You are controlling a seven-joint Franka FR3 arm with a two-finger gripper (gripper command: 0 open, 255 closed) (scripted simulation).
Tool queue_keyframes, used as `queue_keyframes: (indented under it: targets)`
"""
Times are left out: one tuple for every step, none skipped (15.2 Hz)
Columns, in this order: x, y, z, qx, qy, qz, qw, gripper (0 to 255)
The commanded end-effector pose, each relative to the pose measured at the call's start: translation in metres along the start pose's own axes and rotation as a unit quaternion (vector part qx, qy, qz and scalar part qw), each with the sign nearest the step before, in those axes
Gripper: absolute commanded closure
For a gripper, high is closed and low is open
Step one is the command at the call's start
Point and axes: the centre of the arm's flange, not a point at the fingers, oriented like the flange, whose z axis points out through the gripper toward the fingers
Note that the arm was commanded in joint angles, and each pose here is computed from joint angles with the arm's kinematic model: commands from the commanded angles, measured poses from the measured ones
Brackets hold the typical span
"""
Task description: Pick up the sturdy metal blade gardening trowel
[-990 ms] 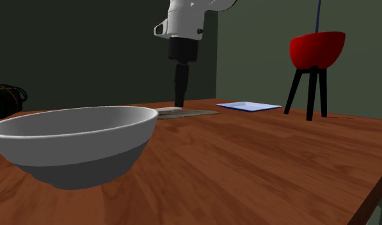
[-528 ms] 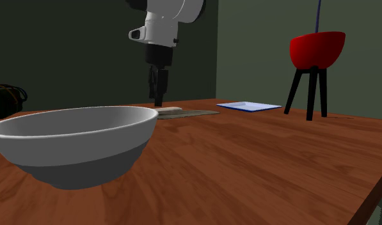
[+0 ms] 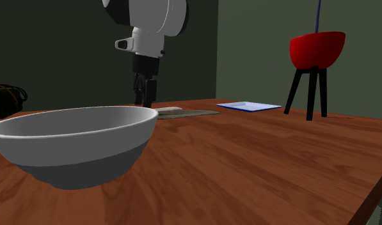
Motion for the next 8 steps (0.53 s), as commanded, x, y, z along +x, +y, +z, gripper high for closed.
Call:
queue_keyframes:
  targets:
    - [-0.0008,-0.0009,0.0106,0.0,0.0,-0.001,1.0,0]
    - [-0.0013,-0.0018,0.0157,0.0,0.0,-0.001,1.0,0]
    - [-0.0016,-0.0023,0.0187,0.0,0.0,-0.001,1.0,0]
    - [-0.0016,-0.0023,0.0187,0.0,0.0,-0.001,1.0,0]
    - [-0.0016,-0.0022,0.019,0.0,0.0,-0.001,1.0,255]
    - [-0.0018,-0.002,0.0191,0.0,0.0,-0.001,1.0,255]
    - [-0.0017,-0.0022,0.0193,0.0,0.0,-0.001,1.0,255]
    - [-0.0018,-0.0022,0.0193,0.0,0.0,-0.001,1.0,255]
